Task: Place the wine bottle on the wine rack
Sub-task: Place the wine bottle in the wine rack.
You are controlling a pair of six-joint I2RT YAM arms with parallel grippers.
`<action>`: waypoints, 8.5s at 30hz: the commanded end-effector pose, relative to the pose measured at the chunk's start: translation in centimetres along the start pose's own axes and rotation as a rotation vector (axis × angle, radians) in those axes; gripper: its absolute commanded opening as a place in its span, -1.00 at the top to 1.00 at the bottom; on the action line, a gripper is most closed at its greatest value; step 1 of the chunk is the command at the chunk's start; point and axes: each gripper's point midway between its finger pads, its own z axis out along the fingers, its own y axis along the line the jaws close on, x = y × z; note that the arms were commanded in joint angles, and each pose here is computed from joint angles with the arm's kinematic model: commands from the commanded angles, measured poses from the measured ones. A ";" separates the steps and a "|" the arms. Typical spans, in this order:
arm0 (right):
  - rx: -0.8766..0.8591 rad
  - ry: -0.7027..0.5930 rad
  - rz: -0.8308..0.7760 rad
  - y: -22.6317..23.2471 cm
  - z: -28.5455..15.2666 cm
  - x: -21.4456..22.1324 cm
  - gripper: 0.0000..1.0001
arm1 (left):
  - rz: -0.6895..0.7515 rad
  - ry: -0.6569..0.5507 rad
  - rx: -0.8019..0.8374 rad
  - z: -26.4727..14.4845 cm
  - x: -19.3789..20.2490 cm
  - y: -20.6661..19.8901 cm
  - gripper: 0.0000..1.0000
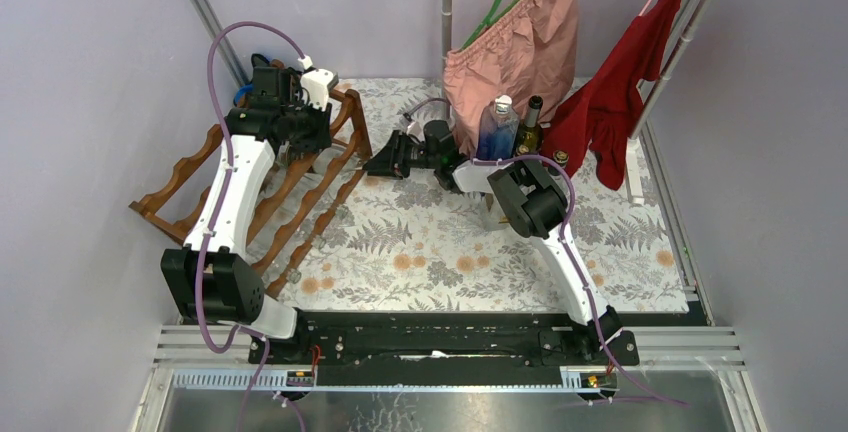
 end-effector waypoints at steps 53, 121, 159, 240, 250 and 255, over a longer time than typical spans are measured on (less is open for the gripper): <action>0.140 0.113 -0.345 2.5 -1.6 0.7 -0.45 | -0.090 0.120 0.104 -0.5 3.4 -2.8 0.74; -0.371 -0.106 -0.007 11.1 -2.7 -1.2 1.00 | -0.100 0.116 0.110 -0.4 3.0 -2.8 0.75; -0.611 -0.137 -0.092 15.1 -3.3 -1.8 1.00 | -0.094 0.111 0.125 -0.4 3.0 -3.1 0.75; -0.697 -0.163 -0.090 19.6 -7.8 -2.0 1.00 | -0.107 0.118 0.131 -0.2 3.1 -3.2 0.76; -0.681 -0.143 -0.078 19.3 -8.1 -1.4 1.00 | -0.101 0.131 0.084 -0.1 3.2 -2.3 0.77; -0.667 -0.137 -0.073 18.9 -8.2 -1.0 1.00 | -0.094 0.140 0.056 -0.2 3.2 -1.7 0.77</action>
